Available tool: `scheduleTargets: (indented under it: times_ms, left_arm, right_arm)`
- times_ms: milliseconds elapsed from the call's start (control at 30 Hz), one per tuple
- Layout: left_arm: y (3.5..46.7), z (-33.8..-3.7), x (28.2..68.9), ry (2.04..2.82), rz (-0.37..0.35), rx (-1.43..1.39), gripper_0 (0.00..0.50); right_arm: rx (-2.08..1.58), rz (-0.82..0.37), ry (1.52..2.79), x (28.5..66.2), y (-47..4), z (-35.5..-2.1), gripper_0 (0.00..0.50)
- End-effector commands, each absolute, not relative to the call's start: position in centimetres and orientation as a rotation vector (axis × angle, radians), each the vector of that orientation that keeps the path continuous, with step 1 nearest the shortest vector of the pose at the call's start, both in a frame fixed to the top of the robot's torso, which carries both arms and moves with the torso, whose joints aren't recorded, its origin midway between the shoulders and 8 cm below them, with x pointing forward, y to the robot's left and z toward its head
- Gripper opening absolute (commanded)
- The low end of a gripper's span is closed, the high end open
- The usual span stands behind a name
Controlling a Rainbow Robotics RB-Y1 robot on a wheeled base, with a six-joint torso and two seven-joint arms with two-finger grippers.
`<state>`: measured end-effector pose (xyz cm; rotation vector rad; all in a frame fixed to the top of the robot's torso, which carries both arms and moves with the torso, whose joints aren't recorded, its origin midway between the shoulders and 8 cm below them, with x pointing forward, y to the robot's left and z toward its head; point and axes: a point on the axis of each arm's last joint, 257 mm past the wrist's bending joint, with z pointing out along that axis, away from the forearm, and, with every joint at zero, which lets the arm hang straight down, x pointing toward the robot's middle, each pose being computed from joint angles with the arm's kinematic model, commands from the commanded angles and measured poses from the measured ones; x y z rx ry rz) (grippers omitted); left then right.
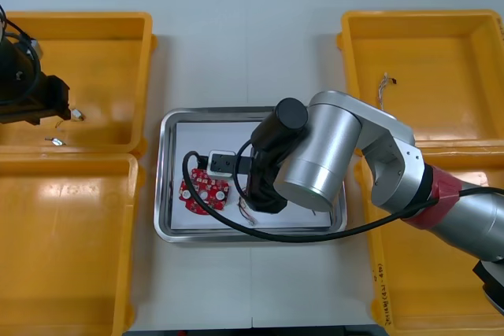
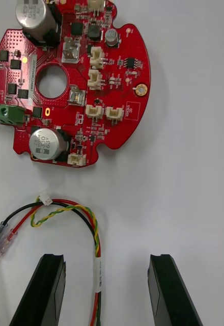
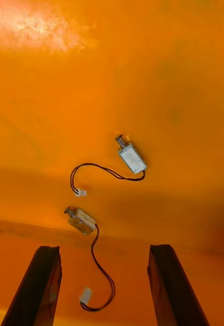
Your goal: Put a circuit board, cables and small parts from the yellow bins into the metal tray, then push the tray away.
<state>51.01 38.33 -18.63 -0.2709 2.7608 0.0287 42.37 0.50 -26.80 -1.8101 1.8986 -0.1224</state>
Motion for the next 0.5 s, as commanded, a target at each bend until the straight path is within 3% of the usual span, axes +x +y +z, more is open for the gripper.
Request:
scheduleTargets:
  times_ms: [33,500]
  left_arm:
    - [40.6,-16.2,52.3,2.724,0.124,-0.099,0.5]
    - [41.9,-17.4,51.8,2.766,0.149,-0.03,0.5]
  right_arm:
    - [-1.804,-0.125,1.849,43.4,0.4,-22.6,0.474]
    - [-1.542,-0.097,2.116,45.6,-6.6,-14.5,0.474]
